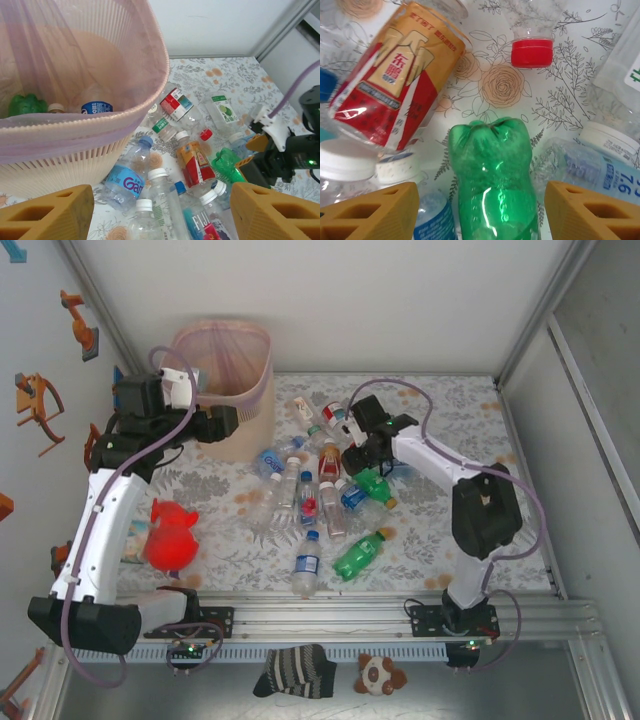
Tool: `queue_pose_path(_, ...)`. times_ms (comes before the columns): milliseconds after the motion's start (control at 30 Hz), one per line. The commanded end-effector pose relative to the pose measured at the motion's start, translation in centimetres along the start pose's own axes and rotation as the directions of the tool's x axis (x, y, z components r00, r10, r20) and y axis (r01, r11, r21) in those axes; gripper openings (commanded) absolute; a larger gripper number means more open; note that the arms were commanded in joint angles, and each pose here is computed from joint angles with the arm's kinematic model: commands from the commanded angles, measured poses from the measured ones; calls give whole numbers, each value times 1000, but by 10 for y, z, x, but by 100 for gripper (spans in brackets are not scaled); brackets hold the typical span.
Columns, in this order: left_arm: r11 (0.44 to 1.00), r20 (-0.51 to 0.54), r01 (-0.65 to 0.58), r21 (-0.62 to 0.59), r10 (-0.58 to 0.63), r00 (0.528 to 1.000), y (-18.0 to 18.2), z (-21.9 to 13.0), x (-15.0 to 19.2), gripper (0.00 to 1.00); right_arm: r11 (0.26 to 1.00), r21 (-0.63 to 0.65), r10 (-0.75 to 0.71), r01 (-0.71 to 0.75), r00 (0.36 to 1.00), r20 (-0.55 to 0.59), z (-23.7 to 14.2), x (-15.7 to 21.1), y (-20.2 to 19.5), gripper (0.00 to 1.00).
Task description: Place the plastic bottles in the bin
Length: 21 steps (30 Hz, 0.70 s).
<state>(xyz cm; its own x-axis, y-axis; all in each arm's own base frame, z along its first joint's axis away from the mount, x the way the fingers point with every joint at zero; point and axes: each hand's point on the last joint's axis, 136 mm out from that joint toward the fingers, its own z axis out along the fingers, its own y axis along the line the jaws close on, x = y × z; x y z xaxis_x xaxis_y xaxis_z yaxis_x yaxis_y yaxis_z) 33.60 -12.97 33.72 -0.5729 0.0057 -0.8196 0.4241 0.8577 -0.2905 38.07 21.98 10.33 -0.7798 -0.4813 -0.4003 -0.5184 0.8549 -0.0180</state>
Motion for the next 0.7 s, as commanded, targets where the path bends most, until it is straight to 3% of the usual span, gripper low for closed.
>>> queue_pose_path(0,1000,46,-3,13,3,999,-6,-6,-6,72,999,40,-35,37,999,-35,7,-5,-8,67)
queue_pose_path(667,1000,80,2,21,-4,997,-10,-8,-8,71,994,58,-75,90,972,-222,70,15,-14,68)
